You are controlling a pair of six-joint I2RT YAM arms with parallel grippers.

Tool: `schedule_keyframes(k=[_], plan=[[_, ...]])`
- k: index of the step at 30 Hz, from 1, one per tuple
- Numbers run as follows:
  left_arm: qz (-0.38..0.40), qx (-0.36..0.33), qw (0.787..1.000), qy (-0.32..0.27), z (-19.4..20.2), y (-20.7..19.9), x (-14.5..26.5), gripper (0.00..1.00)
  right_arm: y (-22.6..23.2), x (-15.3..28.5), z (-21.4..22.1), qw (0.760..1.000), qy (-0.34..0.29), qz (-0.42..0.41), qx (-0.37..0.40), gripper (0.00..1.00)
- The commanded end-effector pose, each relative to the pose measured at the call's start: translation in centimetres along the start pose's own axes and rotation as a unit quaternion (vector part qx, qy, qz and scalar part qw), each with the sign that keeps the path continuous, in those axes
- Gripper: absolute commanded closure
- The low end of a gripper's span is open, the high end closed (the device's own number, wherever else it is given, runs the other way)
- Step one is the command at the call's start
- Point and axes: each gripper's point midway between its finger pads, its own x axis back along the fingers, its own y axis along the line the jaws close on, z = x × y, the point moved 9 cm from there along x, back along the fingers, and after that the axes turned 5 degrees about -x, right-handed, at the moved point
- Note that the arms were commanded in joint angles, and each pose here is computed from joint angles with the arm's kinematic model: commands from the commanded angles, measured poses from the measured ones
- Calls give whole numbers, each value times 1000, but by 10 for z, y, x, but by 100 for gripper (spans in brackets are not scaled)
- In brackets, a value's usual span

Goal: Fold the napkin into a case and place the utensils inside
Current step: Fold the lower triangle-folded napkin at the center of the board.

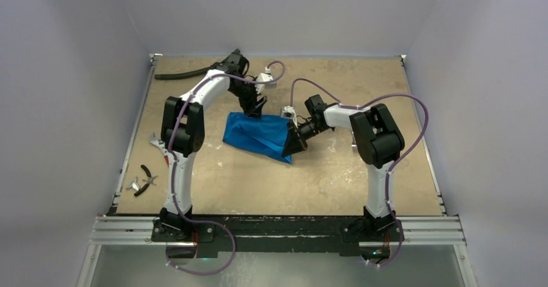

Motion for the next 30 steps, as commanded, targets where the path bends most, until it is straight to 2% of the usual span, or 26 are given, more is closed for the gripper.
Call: schedule_keyframes(k=[1,4,9,16,23,30], plan=[[-39,-25,998,-44,-27,5,-32,29,3,3,-10,1000,-8,-6,-8,100],[-27,-42,998,-28,-26,1,-50,30,0,2,-10,1000,-5,2,-16,100],[-7,-51,999,-10,-15,-4,-58,39,1,5,-20,1000,-13,28,-5,100],[34,-73,997,13,3,-21,-59,52,-13,10,-38,988,-44,145,26,100],[54,-75,995,23,13,-24,-65,59,-15,5,-39,989,-44,139,16,100],[76,-87,993,33,16,-29,-66,63,-33,6,-36,981,-22,193,-6,100]])
